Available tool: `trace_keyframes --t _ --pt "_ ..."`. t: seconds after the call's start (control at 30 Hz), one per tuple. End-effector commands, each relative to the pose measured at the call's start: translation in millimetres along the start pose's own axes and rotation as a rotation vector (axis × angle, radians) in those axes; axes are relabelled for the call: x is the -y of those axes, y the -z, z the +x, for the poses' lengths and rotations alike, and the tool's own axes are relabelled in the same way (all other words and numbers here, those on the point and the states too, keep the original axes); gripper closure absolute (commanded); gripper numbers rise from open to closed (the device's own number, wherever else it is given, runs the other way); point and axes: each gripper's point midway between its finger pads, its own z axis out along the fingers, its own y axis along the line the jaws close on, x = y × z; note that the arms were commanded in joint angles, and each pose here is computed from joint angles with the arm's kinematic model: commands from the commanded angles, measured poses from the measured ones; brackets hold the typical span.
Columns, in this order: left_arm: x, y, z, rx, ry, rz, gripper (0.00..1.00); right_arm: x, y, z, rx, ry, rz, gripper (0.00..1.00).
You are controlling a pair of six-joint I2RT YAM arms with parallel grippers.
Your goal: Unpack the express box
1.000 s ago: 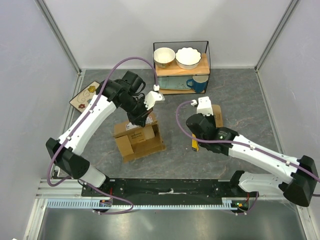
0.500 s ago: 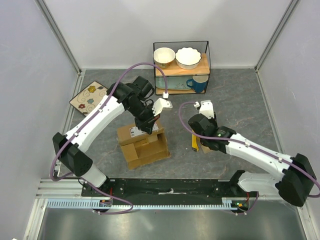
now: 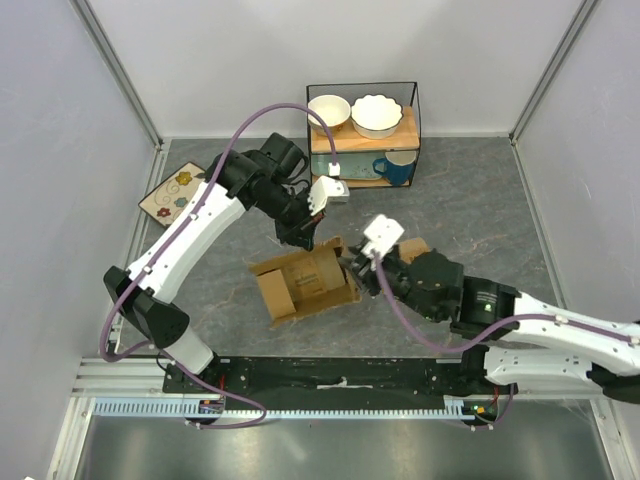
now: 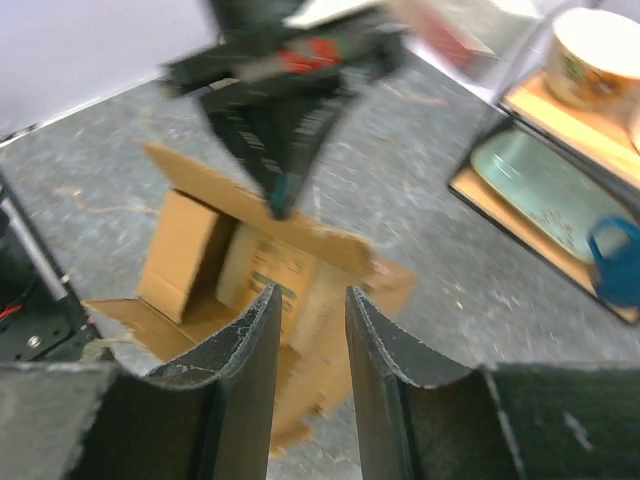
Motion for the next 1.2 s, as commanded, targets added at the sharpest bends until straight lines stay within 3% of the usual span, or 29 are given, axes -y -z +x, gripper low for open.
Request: trace_keyframes --t 0.0,0.27,0.5,0.87,1.17 --pt "44 15 11 -0.042 0.087 0.148 0.98 -54 -12 -25 0.015 0.179 -0.168 0.60" --pt "48 -7 37 -0.123 0.139 0.230 0.98 -98 -36 -5 -0.071 0.309 -0.306 0.60" --pt "50 -10 34 -0.112 0.146 0.255 0.98 -122 -53 55 -0.280 0.434 -0.415 0.59" --pt "54 -9 42 -0.121 0.130 0.257 0.98 -142 -52 130 -0.514 0.528 -0.590 0.54" --pt "58 -8 50 -0.131 0.100 0.257 0.98 -159 -43 153 -0.607 0.504 -0.734 0.50"
